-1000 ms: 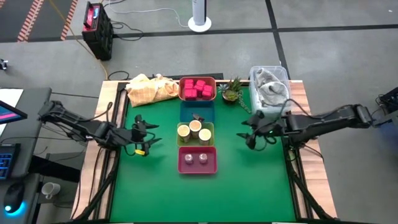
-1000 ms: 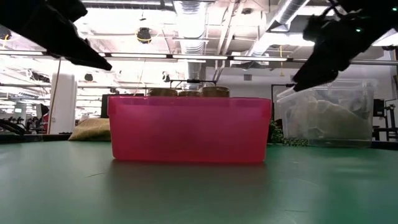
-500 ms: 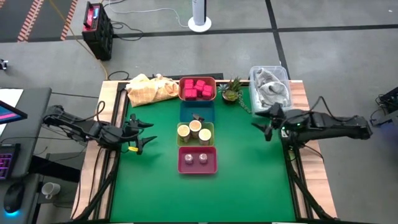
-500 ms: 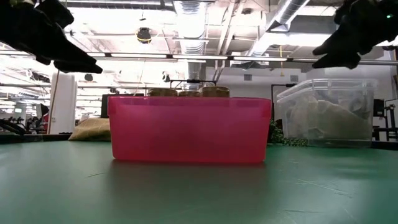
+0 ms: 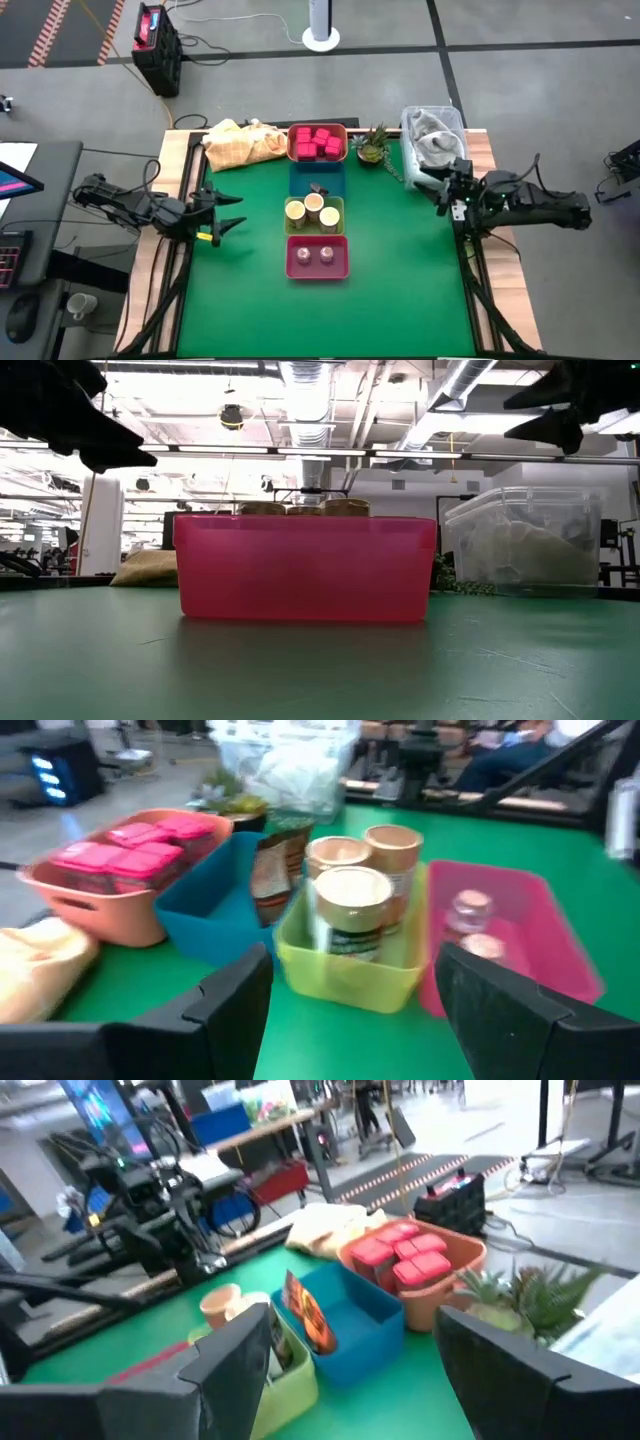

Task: Sort spices by type
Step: Return to Home Position

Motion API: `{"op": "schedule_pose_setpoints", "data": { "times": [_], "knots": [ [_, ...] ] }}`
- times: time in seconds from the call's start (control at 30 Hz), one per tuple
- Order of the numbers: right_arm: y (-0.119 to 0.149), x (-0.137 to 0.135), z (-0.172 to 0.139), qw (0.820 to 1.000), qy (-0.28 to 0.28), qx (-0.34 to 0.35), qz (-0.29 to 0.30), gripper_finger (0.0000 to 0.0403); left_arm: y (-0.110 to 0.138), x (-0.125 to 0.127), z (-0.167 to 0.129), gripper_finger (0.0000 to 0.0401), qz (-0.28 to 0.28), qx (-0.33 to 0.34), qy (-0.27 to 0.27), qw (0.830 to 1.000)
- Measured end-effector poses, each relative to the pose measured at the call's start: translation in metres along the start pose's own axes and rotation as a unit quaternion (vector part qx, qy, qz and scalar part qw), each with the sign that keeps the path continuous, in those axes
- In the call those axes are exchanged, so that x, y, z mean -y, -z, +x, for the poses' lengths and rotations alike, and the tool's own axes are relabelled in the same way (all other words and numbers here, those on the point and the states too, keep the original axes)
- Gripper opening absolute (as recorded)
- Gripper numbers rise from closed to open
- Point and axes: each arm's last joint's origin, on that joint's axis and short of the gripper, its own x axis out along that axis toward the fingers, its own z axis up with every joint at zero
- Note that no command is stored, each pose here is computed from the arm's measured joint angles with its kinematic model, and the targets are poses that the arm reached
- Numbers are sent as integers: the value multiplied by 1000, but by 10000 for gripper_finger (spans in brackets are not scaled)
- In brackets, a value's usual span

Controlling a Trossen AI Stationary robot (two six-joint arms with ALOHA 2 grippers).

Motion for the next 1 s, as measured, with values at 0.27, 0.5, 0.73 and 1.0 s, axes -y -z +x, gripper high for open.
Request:
{"op": "schedule_pose_setpoints", "data": {
  "times": [0.27, 0.5, 0.73, 1.0],
  "knots": [
    [26, -4, 18, 998, -34, 54, -26, 304, -3, 5, 0, 265, -7, 3, 72, 997],
    [45, -4, 24, 997, -53, 56, -23, 304, -5, 8, -1, 265, -10, 8, 125, 992],
    [48, -7, 24, 995, -72, 63, -16, 304, 21, 14, 13, 265, -24, 41, 151, 987],
    [52, -16, 20, 987, -135, 86, -33, 304, 44, 19, 19, 265, -47, 72, 223, 971]
  ]
}}
